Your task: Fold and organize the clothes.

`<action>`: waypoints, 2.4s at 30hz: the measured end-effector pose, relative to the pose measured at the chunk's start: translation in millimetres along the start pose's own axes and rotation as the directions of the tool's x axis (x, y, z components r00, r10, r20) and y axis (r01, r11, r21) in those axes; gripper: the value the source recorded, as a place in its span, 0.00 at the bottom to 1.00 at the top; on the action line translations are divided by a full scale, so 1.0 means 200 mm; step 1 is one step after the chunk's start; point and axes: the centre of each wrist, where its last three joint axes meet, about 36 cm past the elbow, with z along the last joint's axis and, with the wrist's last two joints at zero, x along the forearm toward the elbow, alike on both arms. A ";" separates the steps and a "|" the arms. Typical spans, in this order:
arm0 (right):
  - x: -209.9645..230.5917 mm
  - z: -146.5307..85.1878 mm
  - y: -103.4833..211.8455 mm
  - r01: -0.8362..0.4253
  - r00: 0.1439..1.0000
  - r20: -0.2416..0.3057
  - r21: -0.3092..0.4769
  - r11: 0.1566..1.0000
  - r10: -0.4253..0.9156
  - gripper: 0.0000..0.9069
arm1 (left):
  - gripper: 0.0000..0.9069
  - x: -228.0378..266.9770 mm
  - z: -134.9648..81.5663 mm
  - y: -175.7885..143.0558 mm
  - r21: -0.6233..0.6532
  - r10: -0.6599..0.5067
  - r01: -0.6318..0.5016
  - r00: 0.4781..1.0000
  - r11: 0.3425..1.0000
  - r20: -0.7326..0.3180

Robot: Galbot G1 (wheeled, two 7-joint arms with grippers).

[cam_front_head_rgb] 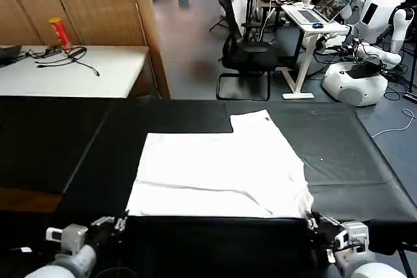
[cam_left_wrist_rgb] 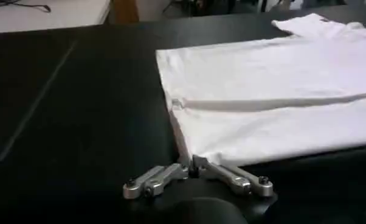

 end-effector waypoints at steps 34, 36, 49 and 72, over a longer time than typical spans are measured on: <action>-1.63 -0.75 -0.09 0.001 0.999 0.050 -0.108 0.994 0.004 0.97 | 0.97 -1.21 -0.91 0.31 0.170 0.058 -0.077 0.991 0.982 0.117; -1.68 -0.77 -0.08 0.005 0.999 0.034 -0.125 0.992 -0.001 0.97 | 0.97 -1.25 -0.92 0.32 0.170 0.057 -0.074 0.993 0.983 0.106; -1.86 -0.75 -0.03 -0.004 0.999 -0.036 -0.151 0.989 -0.001 0.97 | 0.91 -1.41 -0.86 0.37 0.225 0.058 -0.065 0.997 0.972 0.041; -1.87 -0.66 0.00 -0.012 0.999 -0.041 -0.138 0.990 0.006 0.00 | 0.15 -1.46 -0.80 0.34 0.173 0.077 -0.080 0.997 0.982 0.025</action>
